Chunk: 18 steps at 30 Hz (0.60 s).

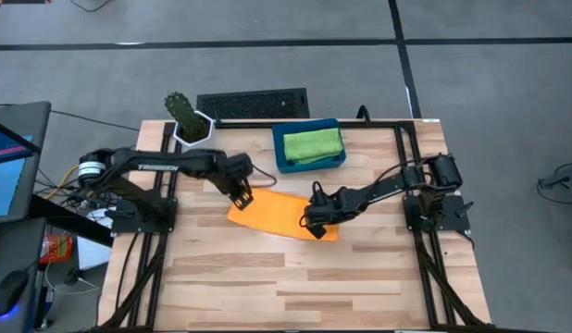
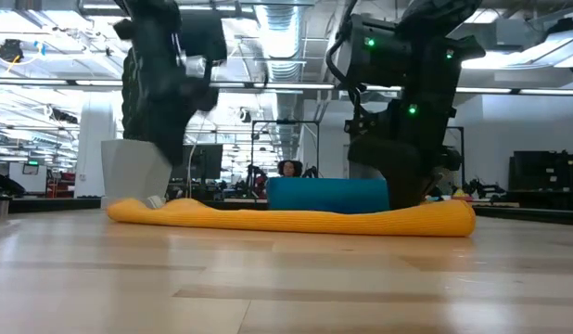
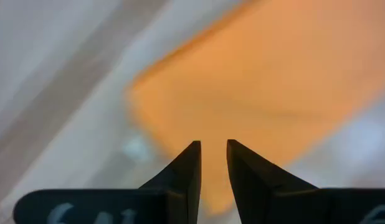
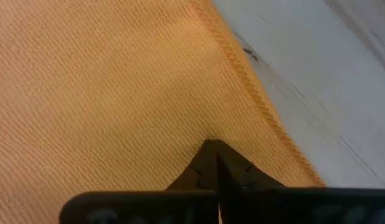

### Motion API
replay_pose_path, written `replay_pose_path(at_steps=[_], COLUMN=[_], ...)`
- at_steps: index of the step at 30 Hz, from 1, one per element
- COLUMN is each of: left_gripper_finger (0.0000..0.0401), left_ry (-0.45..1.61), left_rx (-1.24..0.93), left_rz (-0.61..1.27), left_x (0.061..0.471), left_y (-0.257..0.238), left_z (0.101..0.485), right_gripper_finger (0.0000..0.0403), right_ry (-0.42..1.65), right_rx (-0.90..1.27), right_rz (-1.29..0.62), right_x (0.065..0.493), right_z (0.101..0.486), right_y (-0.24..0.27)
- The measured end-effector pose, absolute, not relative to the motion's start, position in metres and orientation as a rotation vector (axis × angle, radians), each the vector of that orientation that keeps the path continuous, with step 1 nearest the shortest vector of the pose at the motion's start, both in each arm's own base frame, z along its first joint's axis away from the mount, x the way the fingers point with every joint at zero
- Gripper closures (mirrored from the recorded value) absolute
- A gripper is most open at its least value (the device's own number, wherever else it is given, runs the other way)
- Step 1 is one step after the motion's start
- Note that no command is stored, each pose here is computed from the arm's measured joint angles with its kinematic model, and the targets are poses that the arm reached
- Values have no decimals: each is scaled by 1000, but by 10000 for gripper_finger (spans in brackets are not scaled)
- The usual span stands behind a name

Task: Fold microfiber towels
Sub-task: Fold the orange microfiber cloth

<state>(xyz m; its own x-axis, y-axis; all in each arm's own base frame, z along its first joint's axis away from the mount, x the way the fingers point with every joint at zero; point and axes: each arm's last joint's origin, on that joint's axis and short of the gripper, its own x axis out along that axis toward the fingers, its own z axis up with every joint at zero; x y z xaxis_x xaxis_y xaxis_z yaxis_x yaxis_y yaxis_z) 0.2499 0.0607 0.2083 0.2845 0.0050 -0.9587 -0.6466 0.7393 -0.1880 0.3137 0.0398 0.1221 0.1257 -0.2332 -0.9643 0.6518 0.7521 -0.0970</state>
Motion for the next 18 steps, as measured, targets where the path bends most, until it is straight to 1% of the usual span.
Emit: replay_pose_path(at_steps=[2, 6, 10, 15, 18], left_gripper_finger=[335, 359, 395, 397, 400], left_ry=[1141, 1130, 1112, 1177, 1133], left_rx=[-591, -489, -464, -476, -498], left_rz=[413, 403, 412, 536, 555], left_x=[256, 260, 260, 244, 239], left_y=[44, 14, -3, -4, -3], left_z=[217, 216, 193, 160, 146], right_gripper_finger=[387, 382, 389, 385, 384], right_ry=[1298, 1300, 1300, 1302, 1303], right_rx=[391, 393, 394, 394, 394], right_rz=[-671, -671, -670, -670, -670], right_x=[313, 313, 313, 313, 313], right_z=[122, 122, 122, 122, 122], right_y=[40, 40, 40, 40, 40])
